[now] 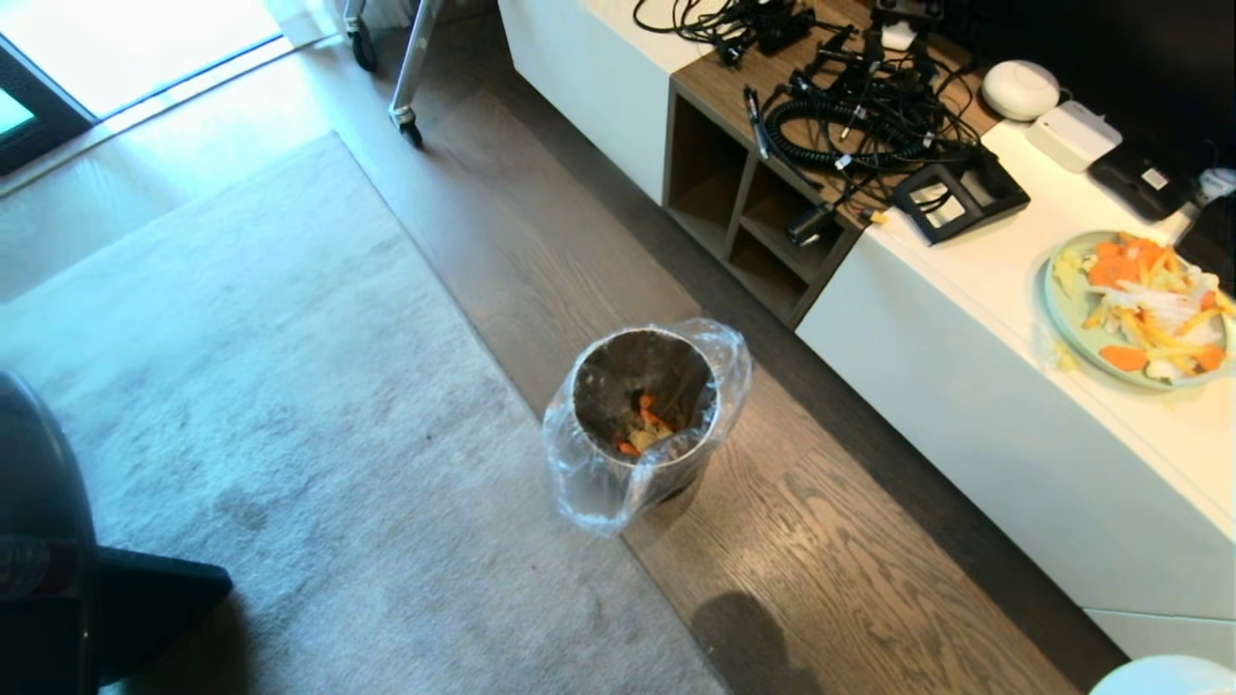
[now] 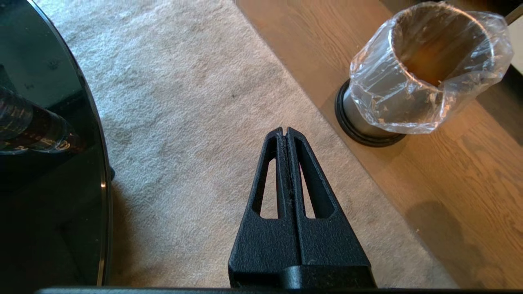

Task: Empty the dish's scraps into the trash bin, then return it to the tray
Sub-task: Put the bowl back to the table

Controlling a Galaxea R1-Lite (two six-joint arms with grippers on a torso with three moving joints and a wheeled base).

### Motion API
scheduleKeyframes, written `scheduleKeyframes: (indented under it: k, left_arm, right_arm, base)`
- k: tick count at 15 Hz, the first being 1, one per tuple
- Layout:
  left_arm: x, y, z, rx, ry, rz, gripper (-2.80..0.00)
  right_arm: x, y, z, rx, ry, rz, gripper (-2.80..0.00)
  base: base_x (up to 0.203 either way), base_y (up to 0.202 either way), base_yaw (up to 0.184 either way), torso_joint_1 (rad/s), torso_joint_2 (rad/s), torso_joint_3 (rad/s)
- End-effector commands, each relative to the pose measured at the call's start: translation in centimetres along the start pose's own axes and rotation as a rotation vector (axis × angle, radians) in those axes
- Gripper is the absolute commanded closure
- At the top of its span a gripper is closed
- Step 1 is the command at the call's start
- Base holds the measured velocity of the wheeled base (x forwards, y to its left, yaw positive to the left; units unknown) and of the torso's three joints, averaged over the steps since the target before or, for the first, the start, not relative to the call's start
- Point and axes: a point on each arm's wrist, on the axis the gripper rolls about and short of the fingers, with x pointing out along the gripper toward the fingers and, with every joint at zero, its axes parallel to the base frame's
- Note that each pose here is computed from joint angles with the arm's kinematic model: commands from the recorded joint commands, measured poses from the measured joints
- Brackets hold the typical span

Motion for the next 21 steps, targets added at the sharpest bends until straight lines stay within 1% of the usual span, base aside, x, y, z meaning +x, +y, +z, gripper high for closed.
scheduleKeyframes:
  k: [1, 21]
  left_arm:
    - [0.00, 0.00, 0.01, -0.002, -0.001, 0.000, 0.00]
    - [0.00, 0.00, 0.01, -0.002, -0.001, 0.000, 0.00]
  right_arm:
    - [0.01, 0.00, 0.01, -0.001, 0.001, 0.001, 0.00]
    - [0.01, 0.00, 0.01, -0.001, 0.001, 0.002, 0.00]
  base:
    - [0.000, 0.000, 0.000, 0.011, 0.00, 0.212]
    - [0.000, 0.000, 0.000, 0.002, 0.00, 0.202]
